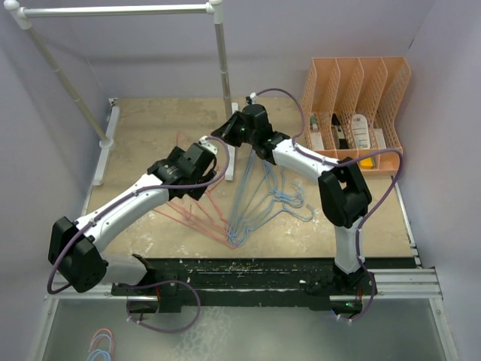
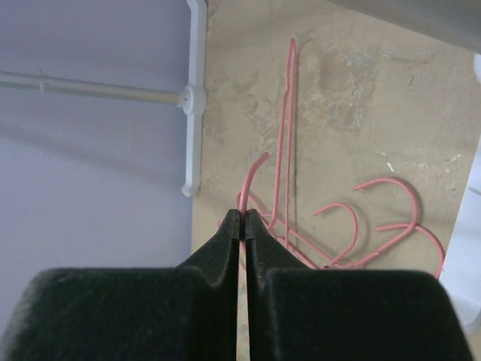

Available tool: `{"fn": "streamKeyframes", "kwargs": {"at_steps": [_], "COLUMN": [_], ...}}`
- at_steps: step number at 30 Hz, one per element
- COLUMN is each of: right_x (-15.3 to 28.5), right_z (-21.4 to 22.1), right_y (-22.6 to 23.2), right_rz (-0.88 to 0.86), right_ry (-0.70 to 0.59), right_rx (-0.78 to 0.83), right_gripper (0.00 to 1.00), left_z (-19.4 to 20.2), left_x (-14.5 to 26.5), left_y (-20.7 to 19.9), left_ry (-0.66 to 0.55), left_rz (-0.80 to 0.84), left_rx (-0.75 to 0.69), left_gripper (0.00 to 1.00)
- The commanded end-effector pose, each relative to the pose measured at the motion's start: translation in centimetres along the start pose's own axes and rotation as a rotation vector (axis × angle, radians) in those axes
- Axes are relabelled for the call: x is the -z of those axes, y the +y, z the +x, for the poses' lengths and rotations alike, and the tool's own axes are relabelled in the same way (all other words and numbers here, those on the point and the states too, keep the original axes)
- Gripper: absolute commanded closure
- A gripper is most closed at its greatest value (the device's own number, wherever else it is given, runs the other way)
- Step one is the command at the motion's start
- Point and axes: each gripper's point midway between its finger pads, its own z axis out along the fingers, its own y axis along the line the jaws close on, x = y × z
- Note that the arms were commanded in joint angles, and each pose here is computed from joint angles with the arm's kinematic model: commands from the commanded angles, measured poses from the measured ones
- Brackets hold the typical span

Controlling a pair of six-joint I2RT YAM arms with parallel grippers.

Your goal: Organize the hangers

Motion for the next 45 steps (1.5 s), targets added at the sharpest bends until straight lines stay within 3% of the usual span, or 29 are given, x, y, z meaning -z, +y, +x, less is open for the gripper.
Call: {"fn": "streamKeyframes", "kwargs": {"at_steps": [1, 14, 19, 21, 23, 29, 33, 39, 40, 41, 43, 44, 45], "right_x": [1.1, 0.8, 0.9, 1.0, 1.2, 1.8, 2.2, 3.0, 3.0, 3.1, 3.5, 3.8, 4.4], "right_z": [-2.8, -3.5, -3.3, -3.2, -3.2, -3.1, -3.1, -2.4, -2.3, -2.4, -2.9, -3.2, -3.7], "right_y": [4.2, 6.6, 7.2, 7.3, 7.6, 8.6, 9.1, 10.1, 10.6, 10.9, 12.0, 12.6, 13.3], "right_rz": [-0.099, -0.156, -0.170, -0.176, -0.188, -0.229, -0.243, -0.279, -0.293, -0.299, -0.321, -0.333, -0.346], "right_ry": [-0.076, -0.077, -0.071, -0.068, -0.067, -0.052, -0.045, 0.009, 0.021, 0.028, 0.024, 0.017, 0.004], "right_rx": [-0.088, -0.104, -0.101, -0.105, -0.110, -0.134, -0.134, -0.126, -0.112, -0.101, -0.072, -0.054, -0.033], "right_gripper": [1.00, 1.00, 1.00, 1.00, 1.00, 1.00, 1.00, 1.00, 0.90, 0.71, 0.23, 0.04, 0.01], "left_z": [-0.3, 2.5, 2.7, 3.0, 3.2, 3.0, 3.3, 1.5, 1.2, 1.0, 0.8, 0.8, 0.9], "left_x": [-0.7, -6.5, -7.2, -7.6, -7.9, -8.2, -7.6, -5.1, -4.5, -3.9, -2.6, -2.0, -1.2], "left_y": [0.7, -3.1, -4.0, -4.2, -4.4, -4.4, -3.2, 2.4, 3.5, 4.6, 6.1, 6.8, 7.4], "left_ry": [-0.012, 0.098, 0.122, 0.139, 0.148, 0.140, 0.139, 0.009, -0.014, -0.035, -0.083, -0.103, -0.125], "left_rz": [-0.099, -0.080, -0.053, -0.051, -0.050, -0.043, -0.056, -0.074, -0.080, -0.091, -0.115, -0.124, -0.137], "left_rx": [-0.006, -0.123, -0.148, -0.165, -0.180, -0.183, -0.174, -0.079, -0.056, -0.041, -0.025, -0.021, -0.016], "left_gripper": [0.01, 0.00, 0.08, 0.16, 0.30, 1.00, 1.00, 1.00, 1.00, 1.00, 1.00, 1.00, 1.00]}}
